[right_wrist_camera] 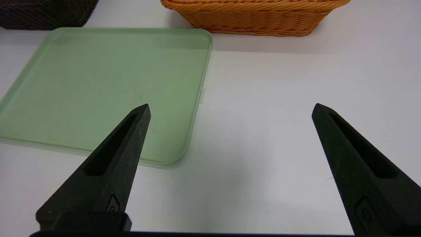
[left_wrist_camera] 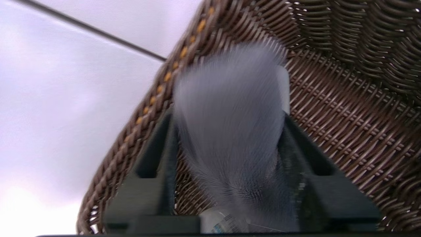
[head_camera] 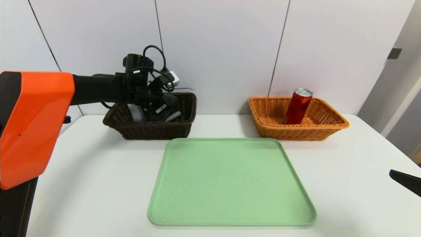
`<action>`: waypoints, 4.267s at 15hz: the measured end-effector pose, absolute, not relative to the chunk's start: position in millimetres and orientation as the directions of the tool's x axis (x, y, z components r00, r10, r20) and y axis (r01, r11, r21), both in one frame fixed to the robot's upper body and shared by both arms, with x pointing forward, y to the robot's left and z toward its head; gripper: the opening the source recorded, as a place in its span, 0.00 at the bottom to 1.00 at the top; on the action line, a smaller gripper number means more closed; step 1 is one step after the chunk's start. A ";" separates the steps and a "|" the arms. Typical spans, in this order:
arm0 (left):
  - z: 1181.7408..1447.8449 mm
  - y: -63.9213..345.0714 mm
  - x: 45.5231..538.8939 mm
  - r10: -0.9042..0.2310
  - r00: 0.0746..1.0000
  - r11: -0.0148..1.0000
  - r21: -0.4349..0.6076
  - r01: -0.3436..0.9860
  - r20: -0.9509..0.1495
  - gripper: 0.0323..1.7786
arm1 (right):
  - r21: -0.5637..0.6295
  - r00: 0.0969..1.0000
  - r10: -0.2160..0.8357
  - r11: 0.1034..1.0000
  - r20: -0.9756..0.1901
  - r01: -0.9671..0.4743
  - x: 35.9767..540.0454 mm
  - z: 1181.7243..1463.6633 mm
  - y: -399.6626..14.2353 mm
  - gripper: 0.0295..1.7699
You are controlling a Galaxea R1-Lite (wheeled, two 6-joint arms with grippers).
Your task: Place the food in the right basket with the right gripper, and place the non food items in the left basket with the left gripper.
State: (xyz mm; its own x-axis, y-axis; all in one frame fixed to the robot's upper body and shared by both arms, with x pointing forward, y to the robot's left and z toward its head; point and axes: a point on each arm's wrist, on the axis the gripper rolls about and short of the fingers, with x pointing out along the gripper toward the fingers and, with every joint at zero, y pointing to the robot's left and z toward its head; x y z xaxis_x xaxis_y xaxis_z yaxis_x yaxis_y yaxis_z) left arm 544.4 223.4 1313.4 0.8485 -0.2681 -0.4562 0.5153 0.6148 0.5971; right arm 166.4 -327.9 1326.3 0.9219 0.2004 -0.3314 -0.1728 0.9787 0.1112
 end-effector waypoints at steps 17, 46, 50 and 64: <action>1429.9 272.8 364.9 -0.209 0.827 0.970 -0.005 0.243 -0.522 0.92 | 0.069 0.931 0.201 0.979 -0.306 -0.189 145.5 1323.2 -329.4 0.96; 1265.8 336.9 60.4 0.093 0.921 0.994 0.088 -0.064 -0.379 0.95 | -0.117 0.984 0.089 0.987 -0.152 -0.107 9.4 1280.4 -334.7 0.96; 1238.9 336.4 56.9 0.110 0.936 0.992 0.102 -0.080 -0.335 0.95 | -0.126 0.994 0.077 0.988 -0.081 -0.087 15.2 1257.7 -334.8 0.96; 1183.2 332.3 70.9 -0.052 0.998 0.989 0.137 0.055 -0.027 0.95 | -0.145 0.998 0.049 0.988 0.031 -0.044 68.0 1187.6 -335.4 0.96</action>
